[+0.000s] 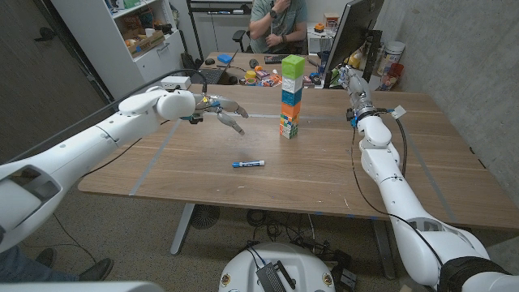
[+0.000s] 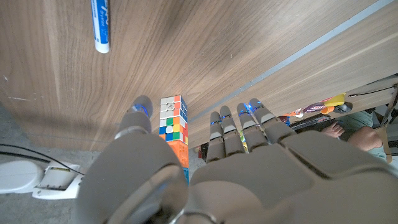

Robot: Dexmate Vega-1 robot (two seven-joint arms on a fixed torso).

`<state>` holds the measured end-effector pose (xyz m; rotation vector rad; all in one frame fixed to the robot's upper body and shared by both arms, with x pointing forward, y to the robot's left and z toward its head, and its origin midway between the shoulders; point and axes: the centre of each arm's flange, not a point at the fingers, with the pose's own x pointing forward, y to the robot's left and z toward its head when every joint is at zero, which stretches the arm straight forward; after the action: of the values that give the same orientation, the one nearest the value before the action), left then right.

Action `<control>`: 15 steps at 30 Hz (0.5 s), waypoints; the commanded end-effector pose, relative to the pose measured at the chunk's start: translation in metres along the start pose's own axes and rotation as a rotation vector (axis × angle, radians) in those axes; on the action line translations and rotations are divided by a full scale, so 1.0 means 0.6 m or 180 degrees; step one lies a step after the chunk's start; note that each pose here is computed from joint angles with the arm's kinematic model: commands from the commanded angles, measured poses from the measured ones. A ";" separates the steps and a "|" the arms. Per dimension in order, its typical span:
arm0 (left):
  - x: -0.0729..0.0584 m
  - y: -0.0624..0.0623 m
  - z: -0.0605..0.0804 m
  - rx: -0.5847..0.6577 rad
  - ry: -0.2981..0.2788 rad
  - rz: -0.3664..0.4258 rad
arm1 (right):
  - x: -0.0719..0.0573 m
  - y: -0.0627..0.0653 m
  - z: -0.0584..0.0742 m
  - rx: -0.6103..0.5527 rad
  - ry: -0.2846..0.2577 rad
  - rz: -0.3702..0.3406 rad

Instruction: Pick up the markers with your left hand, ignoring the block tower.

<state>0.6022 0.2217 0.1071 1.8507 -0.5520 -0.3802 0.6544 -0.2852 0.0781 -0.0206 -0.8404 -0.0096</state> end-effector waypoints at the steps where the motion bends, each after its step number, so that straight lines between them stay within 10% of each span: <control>1: -0.012 0.000 0.035 0.0277 0.0138 -0.0019 | 0.010 -0.015 0.006 0.0025 -0.0052 -0.0019; 15: -0.022 -0.013 0.036 0.0330 0.0409 -0.0261 | 0.013 -0.015 0.005 0.0010 -0.0015 -0.0001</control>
<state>0.5872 0.2137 0.0963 1.9483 -0.4844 -0.3162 0.6552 -0.2927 0.0841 -0.0167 -0.8516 -0.0093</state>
